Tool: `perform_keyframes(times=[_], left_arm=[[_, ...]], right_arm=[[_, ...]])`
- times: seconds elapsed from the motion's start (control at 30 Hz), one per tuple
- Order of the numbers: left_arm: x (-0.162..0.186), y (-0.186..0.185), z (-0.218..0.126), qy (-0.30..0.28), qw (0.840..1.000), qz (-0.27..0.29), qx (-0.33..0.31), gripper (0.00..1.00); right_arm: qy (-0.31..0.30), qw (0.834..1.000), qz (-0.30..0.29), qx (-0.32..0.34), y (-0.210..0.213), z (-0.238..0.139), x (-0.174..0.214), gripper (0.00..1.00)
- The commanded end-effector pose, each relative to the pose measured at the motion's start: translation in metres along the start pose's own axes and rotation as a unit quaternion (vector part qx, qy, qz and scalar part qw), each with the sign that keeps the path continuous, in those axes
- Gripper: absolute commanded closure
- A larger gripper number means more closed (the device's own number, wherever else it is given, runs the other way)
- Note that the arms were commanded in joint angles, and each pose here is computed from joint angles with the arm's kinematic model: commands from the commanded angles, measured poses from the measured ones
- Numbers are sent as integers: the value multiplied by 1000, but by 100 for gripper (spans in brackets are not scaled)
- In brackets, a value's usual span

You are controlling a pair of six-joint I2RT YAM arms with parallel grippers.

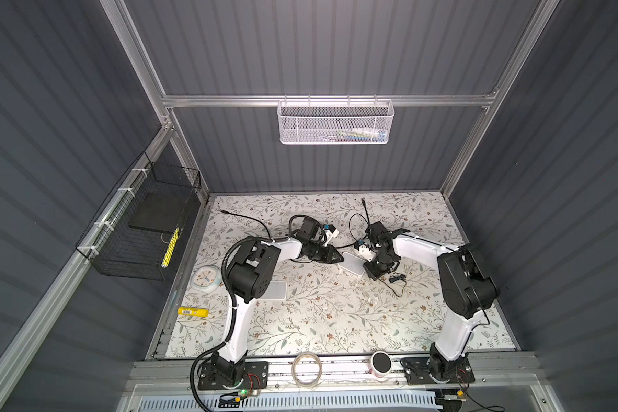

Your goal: Insert the plug into the switch port

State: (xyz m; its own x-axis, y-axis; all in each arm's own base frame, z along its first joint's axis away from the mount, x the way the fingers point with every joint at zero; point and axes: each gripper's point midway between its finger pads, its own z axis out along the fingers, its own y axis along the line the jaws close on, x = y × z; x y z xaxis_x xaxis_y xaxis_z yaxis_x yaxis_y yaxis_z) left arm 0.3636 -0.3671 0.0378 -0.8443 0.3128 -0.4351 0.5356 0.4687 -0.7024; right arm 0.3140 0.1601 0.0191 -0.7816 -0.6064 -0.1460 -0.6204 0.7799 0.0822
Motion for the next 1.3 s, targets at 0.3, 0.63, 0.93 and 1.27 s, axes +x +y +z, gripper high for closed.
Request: perform_keyframes(times=[0.3,0.63,0.93,1.27], left_arm=[[7,-10,23,30,999,15,32,75],[16,-17,34,46,998,20,49,76],[24,-23,46,59,996,20,63,77],[29,-28,53,64,995,19,76,78]], right_arm=[[-71,997,-32,-14,8,-15,-33,100],[-111,993,-43,-6,3,-10,-53,100],[-135,989,-60,3,1,-21,-67,100],[-190,979,-78,8,4,-43,-85,100]])
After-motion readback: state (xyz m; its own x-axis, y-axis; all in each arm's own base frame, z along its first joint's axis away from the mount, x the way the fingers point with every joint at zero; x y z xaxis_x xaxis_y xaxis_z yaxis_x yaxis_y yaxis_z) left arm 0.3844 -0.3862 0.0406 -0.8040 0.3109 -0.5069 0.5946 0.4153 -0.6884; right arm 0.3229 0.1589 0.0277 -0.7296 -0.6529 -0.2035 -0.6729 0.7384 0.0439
